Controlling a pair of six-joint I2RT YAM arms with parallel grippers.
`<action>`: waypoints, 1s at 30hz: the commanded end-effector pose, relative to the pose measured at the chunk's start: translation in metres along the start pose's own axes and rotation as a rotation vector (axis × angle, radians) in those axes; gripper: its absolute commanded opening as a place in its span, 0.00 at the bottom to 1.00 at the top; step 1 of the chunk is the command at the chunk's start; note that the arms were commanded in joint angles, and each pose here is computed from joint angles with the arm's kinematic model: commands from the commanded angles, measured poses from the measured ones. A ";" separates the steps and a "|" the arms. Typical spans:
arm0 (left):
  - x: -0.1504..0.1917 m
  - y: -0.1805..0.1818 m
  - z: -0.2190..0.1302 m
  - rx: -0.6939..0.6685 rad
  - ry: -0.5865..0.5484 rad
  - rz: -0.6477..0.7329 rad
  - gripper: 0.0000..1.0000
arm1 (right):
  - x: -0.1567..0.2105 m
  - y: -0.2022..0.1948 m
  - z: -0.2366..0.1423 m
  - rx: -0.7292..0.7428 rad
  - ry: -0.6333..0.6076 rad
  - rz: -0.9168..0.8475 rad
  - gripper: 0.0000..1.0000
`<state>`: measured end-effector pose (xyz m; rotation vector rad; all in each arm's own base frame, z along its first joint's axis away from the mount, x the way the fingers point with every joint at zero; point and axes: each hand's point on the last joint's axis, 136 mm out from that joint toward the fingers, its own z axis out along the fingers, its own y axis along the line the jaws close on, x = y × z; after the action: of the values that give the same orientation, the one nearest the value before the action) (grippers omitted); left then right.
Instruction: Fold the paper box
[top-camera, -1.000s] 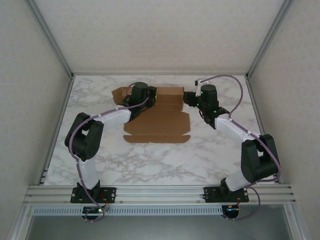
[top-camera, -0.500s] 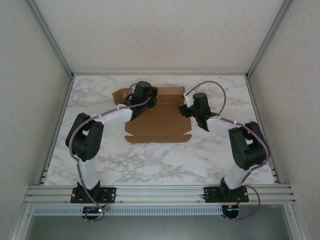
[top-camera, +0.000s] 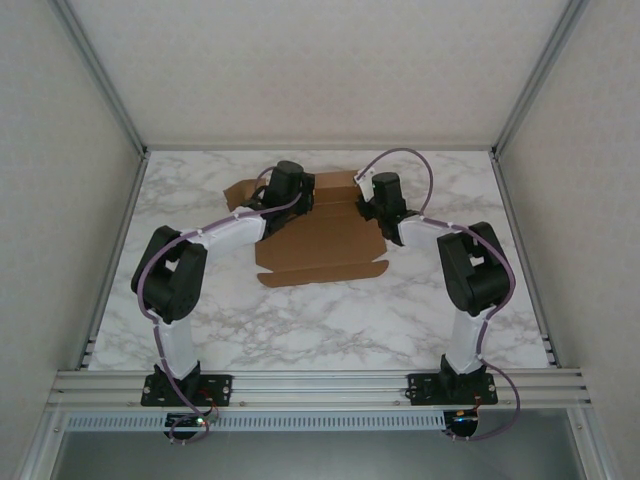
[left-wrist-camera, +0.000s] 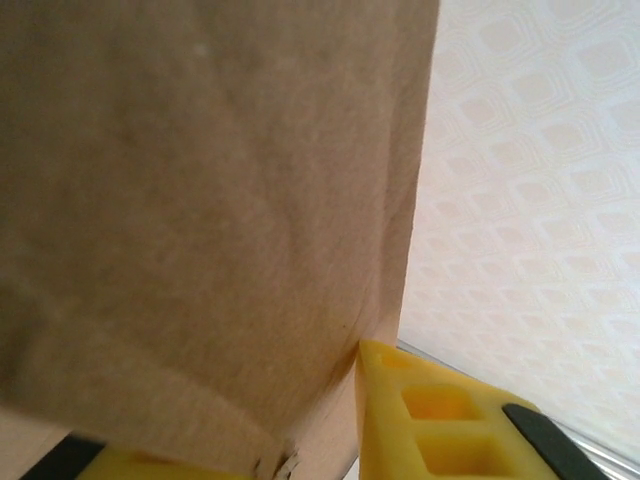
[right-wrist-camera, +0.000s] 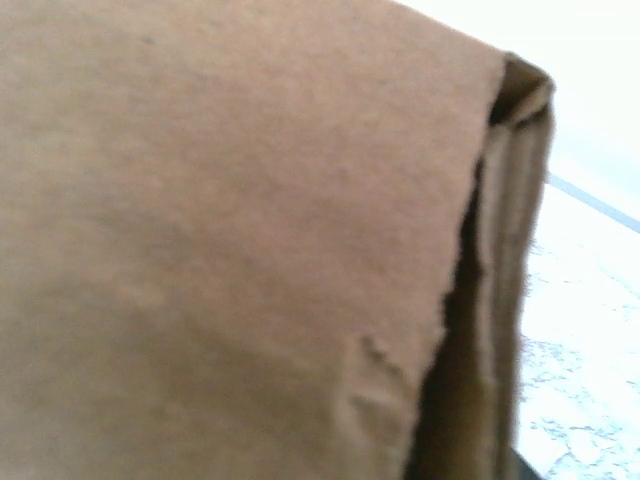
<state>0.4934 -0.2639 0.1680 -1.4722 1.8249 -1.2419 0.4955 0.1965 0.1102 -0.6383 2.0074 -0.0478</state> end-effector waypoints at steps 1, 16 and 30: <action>0.004 0.015 0.004 -0.051 -0.006 -0.012 0.28 | -0.011 -0.006 0.004 0.065 -0.020 -0.030 0.09; -0.009 0.011 -0.071 -0.100 0.029 0.252 0.72 | -0.006 -0.002 -0.001 0.052 0.010 -0.030 0.02; -0.065 -0.035 -0.172 -0.029 0.095 0.804 0.70 | -0.011 0.019 -0.017 -0.099 0.010 0.037 0.01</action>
<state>0.3949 -0.1785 0.2831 -0.6403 2.1058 -0.9834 0.4898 0.2035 0.1091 -0.6351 2.0400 -0.0141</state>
